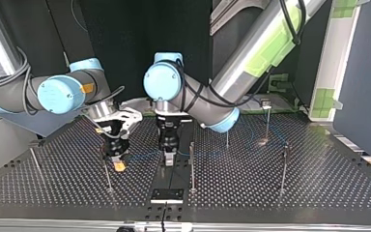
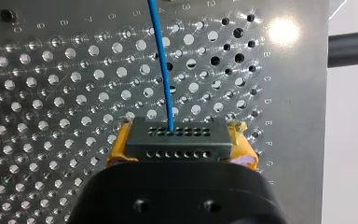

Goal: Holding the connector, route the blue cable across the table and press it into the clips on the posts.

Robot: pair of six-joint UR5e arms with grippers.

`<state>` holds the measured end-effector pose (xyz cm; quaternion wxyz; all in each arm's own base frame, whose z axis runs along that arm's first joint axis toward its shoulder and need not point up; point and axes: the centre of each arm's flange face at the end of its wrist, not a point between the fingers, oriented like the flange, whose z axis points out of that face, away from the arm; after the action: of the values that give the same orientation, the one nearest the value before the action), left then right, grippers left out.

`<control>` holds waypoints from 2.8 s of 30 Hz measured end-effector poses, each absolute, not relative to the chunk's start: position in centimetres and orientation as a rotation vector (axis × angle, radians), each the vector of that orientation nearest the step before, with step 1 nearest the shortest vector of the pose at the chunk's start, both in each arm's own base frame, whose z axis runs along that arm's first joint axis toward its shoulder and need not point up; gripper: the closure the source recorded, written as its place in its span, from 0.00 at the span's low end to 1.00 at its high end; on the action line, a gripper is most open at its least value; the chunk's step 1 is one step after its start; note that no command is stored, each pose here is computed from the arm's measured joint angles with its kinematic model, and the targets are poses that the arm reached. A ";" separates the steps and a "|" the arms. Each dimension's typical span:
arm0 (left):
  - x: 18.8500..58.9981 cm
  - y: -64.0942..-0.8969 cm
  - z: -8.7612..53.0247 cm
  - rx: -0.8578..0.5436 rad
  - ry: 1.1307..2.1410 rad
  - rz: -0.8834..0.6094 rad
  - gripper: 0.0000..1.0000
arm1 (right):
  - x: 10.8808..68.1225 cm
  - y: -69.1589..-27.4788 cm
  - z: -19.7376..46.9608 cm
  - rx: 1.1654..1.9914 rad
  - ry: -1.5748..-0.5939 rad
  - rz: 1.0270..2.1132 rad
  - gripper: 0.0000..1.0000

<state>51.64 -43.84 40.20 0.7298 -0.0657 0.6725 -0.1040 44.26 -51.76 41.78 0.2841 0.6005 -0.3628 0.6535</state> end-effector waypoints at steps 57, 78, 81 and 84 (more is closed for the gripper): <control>45.3 -44.0 30.1 -0.141 1.649 -0.085 1.00 | 42.4 -49.1 32.8 1.753 -1.095 1.606 1.00; 43.1 -44.2 19.4 -0.002 1.714 -0.141 1.00 | 40.0 -46.5 24.4 1.809 -1.153 1.492 1.00; 43.5 -44.5 18.0 0.009 1.717 -0.166 1.00 | 40.0 -46.5 22.8 1.816 -1.152 1.490 1.00; 43.9 -44.8 17.1 0.019 1.711 -0.195 1.00 | 40.1 -46.7 21.3 1.825 -1.151 1.483 1.00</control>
<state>43.90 -44.81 17.07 0.6516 0.0084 0.7536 -0.0858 40.13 -46.71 21.34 0.2586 0.6733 -0.4245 0.5473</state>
